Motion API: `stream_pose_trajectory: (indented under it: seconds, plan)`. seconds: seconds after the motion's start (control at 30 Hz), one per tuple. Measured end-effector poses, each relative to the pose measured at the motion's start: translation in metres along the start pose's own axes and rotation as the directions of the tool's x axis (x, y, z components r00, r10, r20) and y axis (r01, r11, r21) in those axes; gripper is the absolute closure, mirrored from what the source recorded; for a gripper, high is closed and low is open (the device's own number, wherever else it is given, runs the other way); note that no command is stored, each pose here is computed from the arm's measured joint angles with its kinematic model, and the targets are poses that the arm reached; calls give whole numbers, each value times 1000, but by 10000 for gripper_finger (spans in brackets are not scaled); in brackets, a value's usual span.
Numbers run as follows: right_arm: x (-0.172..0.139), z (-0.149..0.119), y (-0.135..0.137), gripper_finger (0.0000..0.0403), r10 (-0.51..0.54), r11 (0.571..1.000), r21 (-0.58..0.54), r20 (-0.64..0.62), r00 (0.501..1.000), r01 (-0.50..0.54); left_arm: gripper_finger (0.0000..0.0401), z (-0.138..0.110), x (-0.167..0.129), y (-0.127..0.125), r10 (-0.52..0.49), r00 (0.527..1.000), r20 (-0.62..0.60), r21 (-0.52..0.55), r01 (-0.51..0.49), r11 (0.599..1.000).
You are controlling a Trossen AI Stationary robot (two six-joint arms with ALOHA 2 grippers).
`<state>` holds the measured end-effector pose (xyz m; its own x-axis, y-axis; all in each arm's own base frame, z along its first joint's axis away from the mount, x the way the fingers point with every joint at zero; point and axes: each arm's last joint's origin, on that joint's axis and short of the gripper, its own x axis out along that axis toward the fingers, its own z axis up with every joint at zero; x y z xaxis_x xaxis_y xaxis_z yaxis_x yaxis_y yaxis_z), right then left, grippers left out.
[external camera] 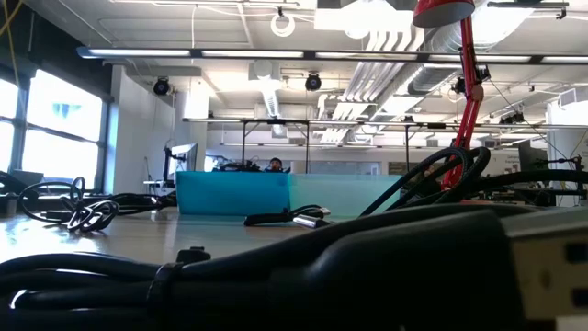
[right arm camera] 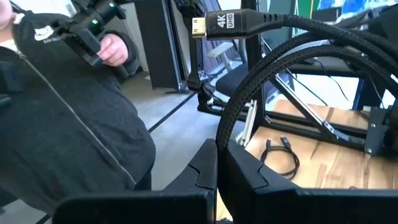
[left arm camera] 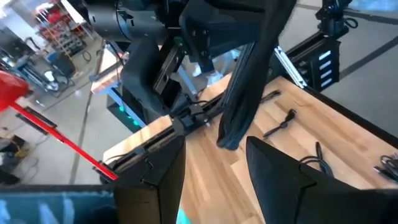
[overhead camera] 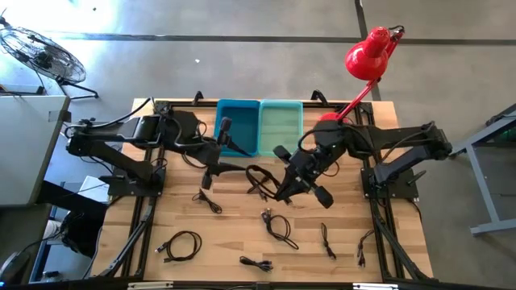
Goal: Pick & Place USB Port
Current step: Put the black charger cable into the dark blue bin
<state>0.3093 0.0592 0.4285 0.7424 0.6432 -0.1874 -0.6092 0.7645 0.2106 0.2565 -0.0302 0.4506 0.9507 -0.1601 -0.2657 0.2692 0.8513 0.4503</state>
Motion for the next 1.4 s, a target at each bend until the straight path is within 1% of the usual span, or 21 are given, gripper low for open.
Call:
stream_pose_trajectory:
  seconds: [0.13,0.27,0.43,0.63,0.73,0.83,0.93,1.0,1.13,1.17,1.23,1.3,1.33,1.4]
  plan:
    - [0,-1,-3,399,-7,1000,4,-1,1000,7,236,1,1,-1,-32,999,23,-8,32,999]
    - [-2,0,-6,400,-12,1000,4,2,1000,12,236,1,2,-1,-43,999,25,-8,43,999]
    - [-4,0,-10,400,-27,1000,7,5,1000,27,236,-1,10,-2,-67,997,28,-8,67,998]
    - [-7,1,-14,400,-34,999,11,7,999,34,236,0,21,-1,-40,998,49,-5,41,999]
    - [-7,0,-14,398,-35,999,3,3,999,35,236,-2,23,0,-10,1000,19,15,10,1000]
    - [-7,-1,-14,397,-35,999,7,-7,999,35,240,-2,23,0,1,1000,18,35,-2,999]
    - [-7,-3,-14,400,-36,999,2,-26,999,36,260,-2,22,1,11,1000,15,52,-11,999]
    - [-7,-4,-14,399,-42,999,6,-37,998,42,287,-2,23,1,21,1000,6,61,-22,998]
    - [-7,-5,-15,396,-54,998,12,-40,998,55,375,-3,23,0,13,1000,-7,99,-12,995]
    - [-7,-5,-15,396,-56,998,11,-43,998,56,381,-4,23,0,8,1000,-14,101,-7,995]
    - [-7,-5,-15,397,-64,998,8,-42,997,64,377,-5,23,0,13,1000,-22,103,-11,995]
    - [-7,-5,-16,393,-96,995,8,-42,994,97,379,-5,23,0,20,999,-35,104,-16,994]
    - [-7,-5,-17,388,-123,992,8,-42,991,124,382,-6,23,-1,19,999,-42,104,-14,994]
    - [-8,-5,-18,371,-214,976,29,-41,976,215,382,-7,22,-1,24,998,-58,103,-18,994]
